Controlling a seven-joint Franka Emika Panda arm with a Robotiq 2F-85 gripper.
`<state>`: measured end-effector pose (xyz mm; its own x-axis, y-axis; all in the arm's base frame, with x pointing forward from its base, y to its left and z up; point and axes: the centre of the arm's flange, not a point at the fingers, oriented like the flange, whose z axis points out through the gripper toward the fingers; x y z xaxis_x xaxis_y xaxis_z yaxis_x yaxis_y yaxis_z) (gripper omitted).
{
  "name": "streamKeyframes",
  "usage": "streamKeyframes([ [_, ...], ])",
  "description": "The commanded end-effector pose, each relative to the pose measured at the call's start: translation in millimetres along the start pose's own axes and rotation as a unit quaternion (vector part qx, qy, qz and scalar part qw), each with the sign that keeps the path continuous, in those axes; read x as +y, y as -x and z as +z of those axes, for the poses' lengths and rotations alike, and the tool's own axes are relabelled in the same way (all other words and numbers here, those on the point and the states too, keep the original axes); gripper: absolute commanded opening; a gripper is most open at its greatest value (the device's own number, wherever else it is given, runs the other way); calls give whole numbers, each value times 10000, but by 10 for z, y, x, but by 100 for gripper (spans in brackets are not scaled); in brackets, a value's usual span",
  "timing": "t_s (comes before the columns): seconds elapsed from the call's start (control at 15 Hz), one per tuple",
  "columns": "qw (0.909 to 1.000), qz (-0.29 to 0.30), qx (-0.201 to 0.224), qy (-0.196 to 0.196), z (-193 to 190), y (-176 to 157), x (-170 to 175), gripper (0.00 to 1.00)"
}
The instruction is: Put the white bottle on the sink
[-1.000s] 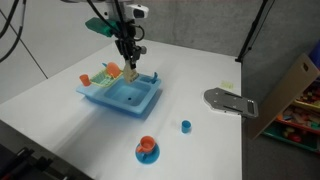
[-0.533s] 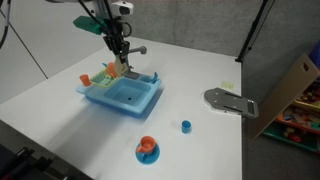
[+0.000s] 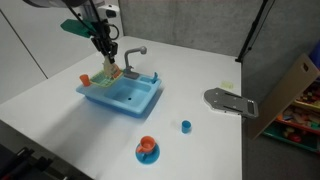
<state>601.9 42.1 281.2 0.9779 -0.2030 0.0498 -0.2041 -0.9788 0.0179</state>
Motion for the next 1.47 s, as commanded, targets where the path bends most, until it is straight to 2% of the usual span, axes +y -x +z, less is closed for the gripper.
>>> streamKeyframes([
  [0.0, 9998, -185, -1, -32, 72, 163, -38, 8],
  [0.4, 9994, -324, -120, -66, 292, 400, -132, 8],
  [0.8, 9986, -514, -39, -79, 443, 589, -278, 8],
  [1.4, 9976, -676, 92, -141, 549, 672, -467, 8],
])
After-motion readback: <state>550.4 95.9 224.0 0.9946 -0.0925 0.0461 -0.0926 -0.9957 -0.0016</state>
